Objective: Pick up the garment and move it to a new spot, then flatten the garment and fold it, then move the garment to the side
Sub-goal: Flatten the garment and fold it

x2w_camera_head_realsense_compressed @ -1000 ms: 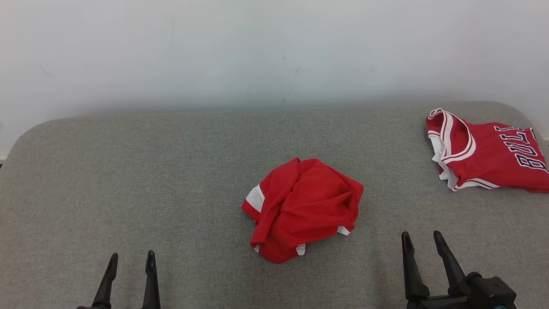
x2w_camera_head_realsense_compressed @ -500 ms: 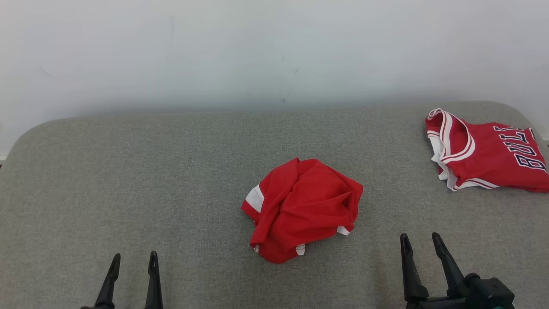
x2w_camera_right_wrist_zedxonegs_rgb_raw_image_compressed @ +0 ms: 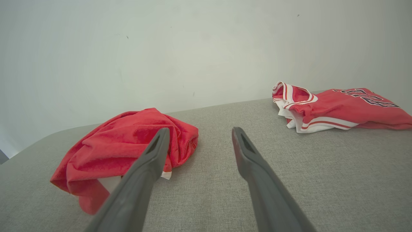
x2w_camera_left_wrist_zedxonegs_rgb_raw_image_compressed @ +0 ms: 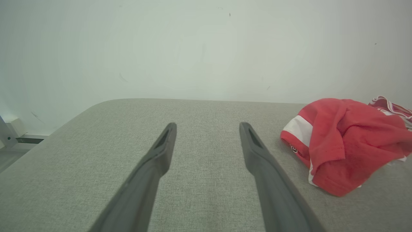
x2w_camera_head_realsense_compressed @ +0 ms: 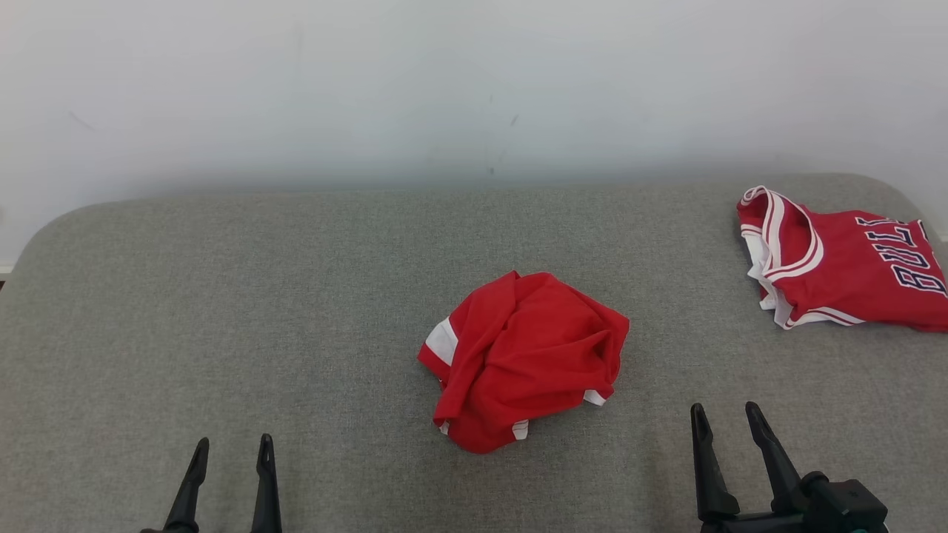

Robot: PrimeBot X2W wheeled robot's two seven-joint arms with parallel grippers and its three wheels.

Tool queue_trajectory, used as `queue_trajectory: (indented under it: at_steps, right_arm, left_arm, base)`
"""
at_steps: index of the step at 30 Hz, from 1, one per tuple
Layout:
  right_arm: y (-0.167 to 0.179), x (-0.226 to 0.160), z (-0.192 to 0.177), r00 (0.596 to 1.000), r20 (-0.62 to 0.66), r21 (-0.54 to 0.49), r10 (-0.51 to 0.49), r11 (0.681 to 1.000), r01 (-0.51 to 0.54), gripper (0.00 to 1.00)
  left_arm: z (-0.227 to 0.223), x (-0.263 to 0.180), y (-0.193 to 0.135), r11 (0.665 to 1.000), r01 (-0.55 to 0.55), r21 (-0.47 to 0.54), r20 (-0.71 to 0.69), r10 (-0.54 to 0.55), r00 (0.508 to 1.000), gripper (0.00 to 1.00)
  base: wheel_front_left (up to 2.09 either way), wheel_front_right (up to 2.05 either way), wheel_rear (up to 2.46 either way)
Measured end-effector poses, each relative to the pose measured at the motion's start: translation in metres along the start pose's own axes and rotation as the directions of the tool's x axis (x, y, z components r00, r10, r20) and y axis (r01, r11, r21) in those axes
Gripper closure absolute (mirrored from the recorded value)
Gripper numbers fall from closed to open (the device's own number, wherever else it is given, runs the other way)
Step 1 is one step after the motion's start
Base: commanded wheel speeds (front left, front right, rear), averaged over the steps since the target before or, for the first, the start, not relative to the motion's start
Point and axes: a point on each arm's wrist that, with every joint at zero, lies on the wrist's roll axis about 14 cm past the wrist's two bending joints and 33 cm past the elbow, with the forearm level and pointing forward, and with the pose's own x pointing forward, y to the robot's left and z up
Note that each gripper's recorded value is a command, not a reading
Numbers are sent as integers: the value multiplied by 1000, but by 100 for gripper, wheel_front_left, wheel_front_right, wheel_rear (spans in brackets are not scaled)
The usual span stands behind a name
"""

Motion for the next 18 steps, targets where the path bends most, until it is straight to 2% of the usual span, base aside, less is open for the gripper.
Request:
queue_trajectory:
  at_steps: [18]
  right_arm:
    - [-1, -1, -2, 1000, -5, 0, -3, 1000, 3, 0]
  left_arm:
    - [-1, 1, 0, 1000, 1, 1, -4, -1, 1000, 0]
  base:
    - [0, 0, 0]
